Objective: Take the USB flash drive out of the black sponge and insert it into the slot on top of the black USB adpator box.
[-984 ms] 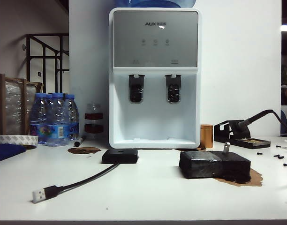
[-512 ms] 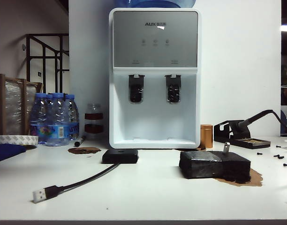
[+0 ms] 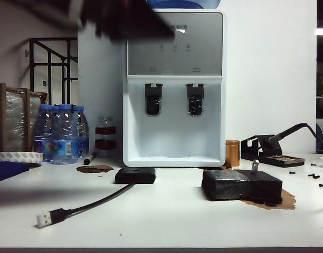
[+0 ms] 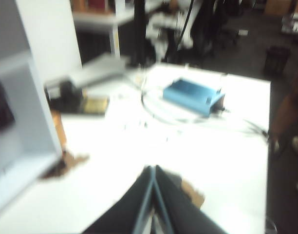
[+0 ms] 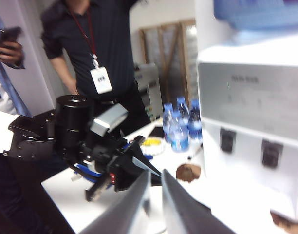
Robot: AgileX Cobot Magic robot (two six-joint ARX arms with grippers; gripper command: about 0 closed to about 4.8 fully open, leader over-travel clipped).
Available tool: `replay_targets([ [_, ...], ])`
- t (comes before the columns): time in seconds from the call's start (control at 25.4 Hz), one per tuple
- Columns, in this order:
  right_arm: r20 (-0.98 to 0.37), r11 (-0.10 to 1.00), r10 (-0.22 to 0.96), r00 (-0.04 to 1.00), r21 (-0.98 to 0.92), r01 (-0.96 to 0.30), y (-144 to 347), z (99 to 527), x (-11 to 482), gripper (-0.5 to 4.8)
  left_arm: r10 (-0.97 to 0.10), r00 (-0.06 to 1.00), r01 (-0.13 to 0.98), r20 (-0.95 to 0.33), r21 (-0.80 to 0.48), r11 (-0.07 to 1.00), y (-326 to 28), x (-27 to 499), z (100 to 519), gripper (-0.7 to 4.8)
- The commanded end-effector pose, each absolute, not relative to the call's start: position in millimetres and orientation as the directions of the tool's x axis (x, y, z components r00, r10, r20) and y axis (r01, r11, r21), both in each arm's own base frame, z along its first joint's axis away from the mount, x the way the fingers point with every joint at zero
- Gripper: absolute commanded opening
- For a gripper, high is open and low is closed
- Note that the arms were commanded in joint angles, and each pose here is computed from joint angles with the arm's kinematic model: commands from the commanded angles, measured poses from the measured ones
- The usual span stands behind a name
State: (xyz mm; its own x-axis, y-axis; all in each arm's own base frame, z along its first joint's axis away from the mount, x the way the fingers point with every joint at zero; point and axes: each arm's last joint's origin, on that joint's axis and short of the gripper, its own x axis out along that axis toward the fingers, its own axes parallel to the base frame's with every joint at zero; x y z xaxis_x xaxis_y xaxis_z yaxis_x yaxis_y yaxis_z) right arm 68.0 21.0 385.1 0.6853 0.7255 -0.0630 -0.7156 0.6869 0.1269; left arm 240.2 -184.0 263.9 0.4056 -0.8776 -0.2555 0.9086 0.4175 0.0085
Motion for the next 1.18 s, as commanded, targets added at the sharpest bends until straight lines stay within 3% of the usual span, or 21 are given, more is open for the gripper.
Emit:
replay_targets([
  [0.04,-0.100,0.688,0.725,0.681,0.140,-0.712,20.9,384.0,73.3,0.72,-0.871,0.394,0.915,-0.292,0.039,0.401,-191.0,249.5,246.4,-0.05],
  [0.31,-0.221,0.824,0.547,0.807,-0.027,-0.565,16.2,409.9,73.1,1.00,-0.869,0.375,0.922,-0.323,0.036,0.385,-207.2,267.0,207.9,-0.05],
  [0.47,-0.299,0.834,0.508,0.808,-0.063,-0.548,16.4,417.1,76.5,1.11,-0.846,0.367,0.919,-0.386,0.011,0.394,-216.1,270.3,182.5,-0.05],
  [0.51,-0.334,0.834,0.504,0.797,-0.052,-0.549,16.8,415.4,79.3,1.36,-0.844,0.364,0.920,-0.394,0.007,0.393,-217.7,270.4,178.4,-0.05],
  [0.55,-0.402,0.832,0.491,0.773,-0.045,-0.552,17.7,410.6,85.6,1.98,-0.837,0.377,0.914,-0.397,0.011,0.406,-221.0,271.6,172.2,-0.05],
  [0.63,-0.463,0.819,0.503,0.729,-0.012,-0.573,20.4,404.4,91.6,2.02,-0.822,0.398,0.907,-0.408,0.042,0.419,-228.5,270.1,164.4,-0.05],
  [0.83,-0.426,0.773,0.549,0.719,-0.067,-0.630,25.3,405.8,98.1,2.34,-0.822,0.369,0.919,-0.434,0.038,0.392,-235.9,263.5,158.9,-0.05],
  [0.94,-0.370,0.756,0.579,0.726,-0.090,-0.649,26.8,407.9,97.6,3.43,-0.808,0.336,0.927,-0.483,0.017,0.375,-238.8,257.9,155.1,-0.05],
  [1.18,-0.325,0.736,0.617,0.717,-0.084,-0.672,28.7,401.4,103.2,3.51,-0.770,0.325,0.919,-0.550,-0.008,0.394,-235.8,255.5,148.8,-0.05],
])
